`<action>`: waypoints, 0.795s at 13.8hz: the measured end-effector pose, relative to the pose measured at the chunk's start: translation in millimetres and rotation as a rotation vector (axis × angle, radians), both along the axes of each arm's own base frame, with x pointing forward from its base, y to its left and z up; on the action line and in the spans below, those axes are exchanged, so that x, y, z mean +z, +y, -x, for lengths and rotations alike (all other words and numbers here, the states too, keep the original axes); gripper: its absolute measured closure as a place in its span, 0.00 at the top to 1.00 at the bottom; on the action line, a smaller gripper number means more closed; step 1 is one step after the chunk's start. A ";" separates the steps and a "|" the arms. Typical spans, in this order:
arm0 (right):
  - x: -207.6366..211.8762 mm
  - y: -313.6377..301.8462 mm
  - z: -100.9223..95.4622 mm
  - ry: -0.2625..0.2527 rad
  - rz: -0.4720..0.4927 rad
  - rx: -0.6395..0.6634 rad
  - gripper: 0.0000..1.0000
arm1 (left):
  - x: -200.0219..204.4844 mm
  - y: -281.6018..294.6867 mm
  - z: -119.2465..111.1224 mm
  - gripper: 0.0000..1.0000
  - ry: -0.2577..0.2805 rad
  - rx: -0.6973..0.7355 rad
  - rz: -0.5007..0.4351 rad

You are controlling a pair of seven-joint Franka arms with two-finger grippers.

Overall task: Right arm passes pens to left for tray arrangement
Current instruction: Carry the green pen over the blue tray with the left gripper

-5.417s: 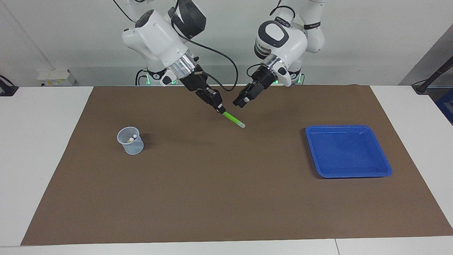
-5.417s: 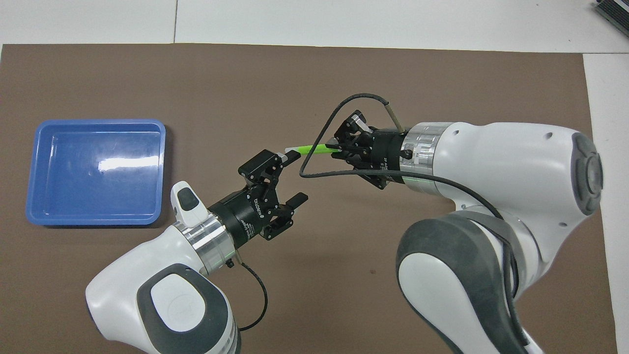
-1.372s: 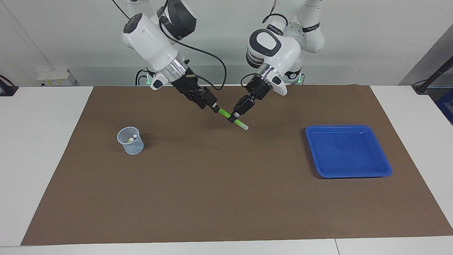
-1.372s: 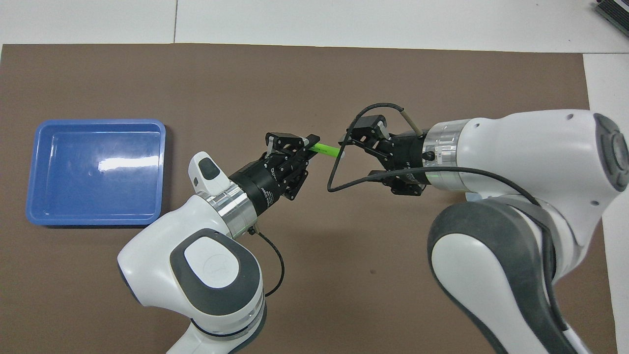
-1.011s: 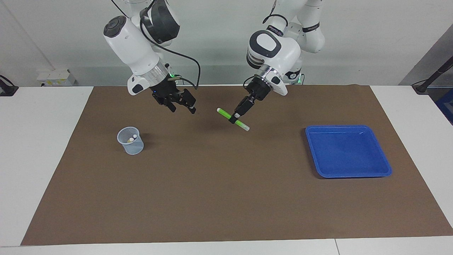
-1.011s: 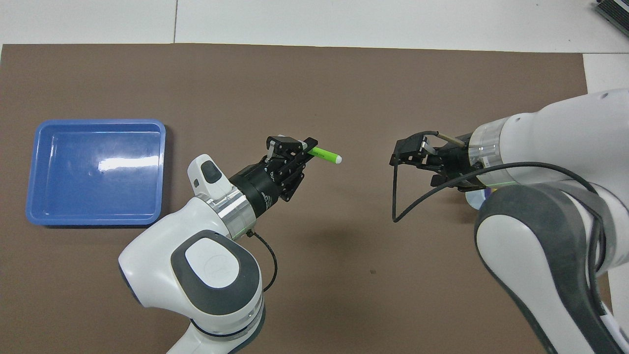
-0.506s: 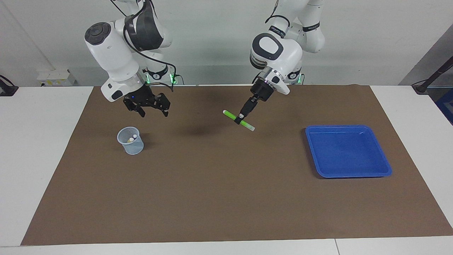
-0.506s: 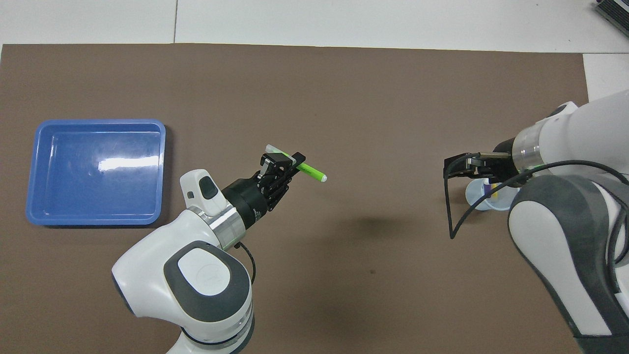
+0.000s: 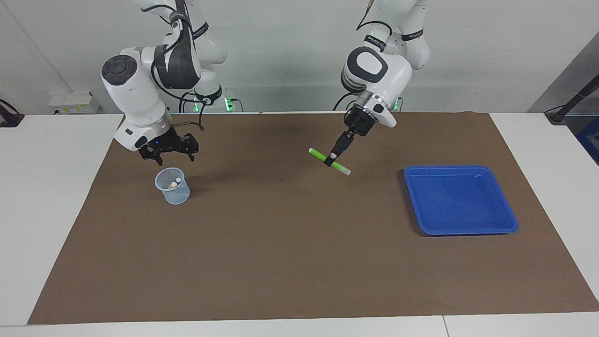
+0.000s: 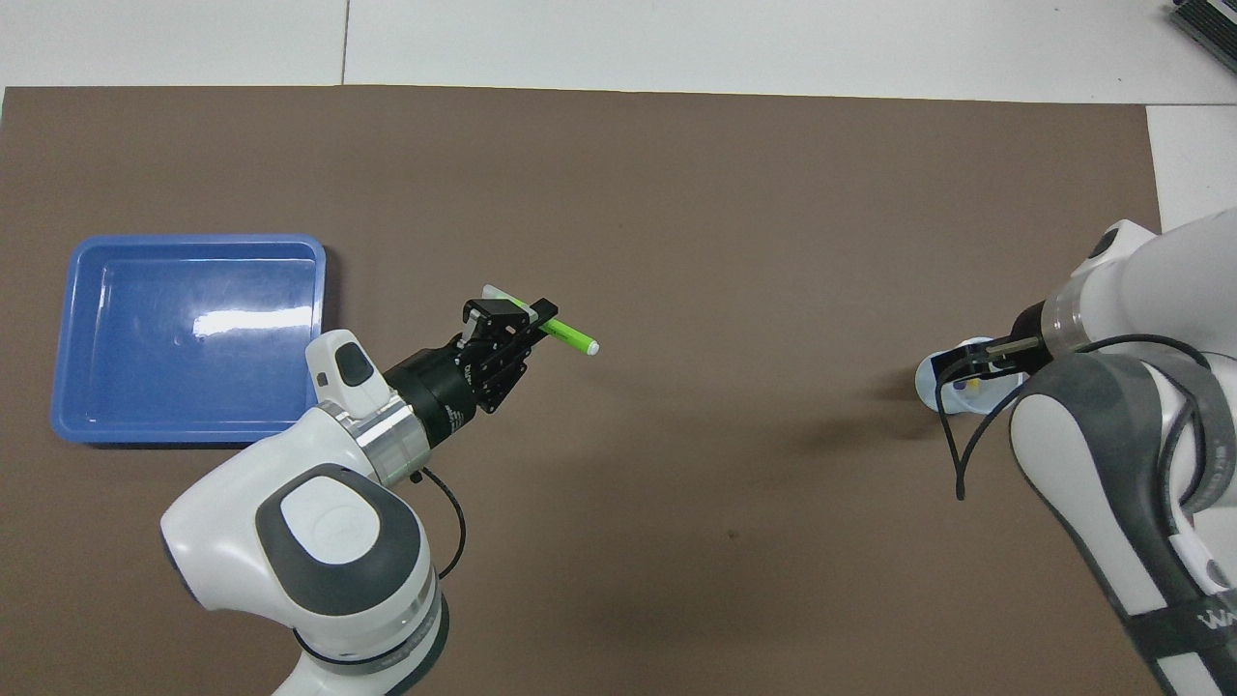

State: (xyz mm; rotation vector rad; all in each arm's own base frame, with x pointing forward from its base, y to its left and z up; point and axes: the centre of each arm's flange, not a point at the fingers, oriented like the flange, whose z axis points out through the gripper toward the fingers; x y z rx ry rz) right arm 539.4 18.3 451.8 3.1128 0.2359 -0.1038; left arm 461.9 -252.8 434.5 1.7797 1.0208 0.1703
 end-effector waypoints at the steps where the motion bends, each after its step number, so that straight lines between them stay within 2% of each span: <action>1: -7.4 -2.4 0.0 -0.001 0.010 0.004 1.00 | 1.7 12.3 -4.6 0.19 0.002 -0.004 0.030; 3: -21.4 -5.8 -2.6 -0.008 0.011 0.006 0.90 | 5.0 23.5 -6.9 0.19 0.001 -0.008 0.059; 4: -27.1 -6.6 -5.3 -0.015 0.009 0.006 0.90 | 6.4 23.7 -6.5 0.19 0.000 -0.017 0.068; 5: -32.1 -7.4 -8.0 -0.021 0.006 0.005 0.82 | 7.3 24.9 -7.3 0.19 -0.002 -0.025 0.075; 6: -36.5 -8.2 -10.3 -0.025 0.003 0.004 0.68 | 8.4 27.6 -9.4 0.19 -0.006 -0.035 0.081; 7: -40.6 -9.1 -12.4 -0.028 0.001 0.003 0.61 | 9.5 31.2 -12.2 0.19 -0.011 -0.047 0.085; 8: -44.2 -9.6 -14.1 -0.029 -0.001 0.003 0.61 | 9.9 34.9 -14.8 0.19 -0.018 -0.066 0.079; 10: -50.2 -9.8 -17.8 -0.036 -0.006 0.003 0.50 | 10.7 40.9 -19.3 0.19 -0.039 -0.135 0.039; 11: -52.7 -9.9 -19.3 -0.040 -0.007 0.003 0.50 | 9.9 44.3 -20.5 0.19 -0.047 -0.186 0.008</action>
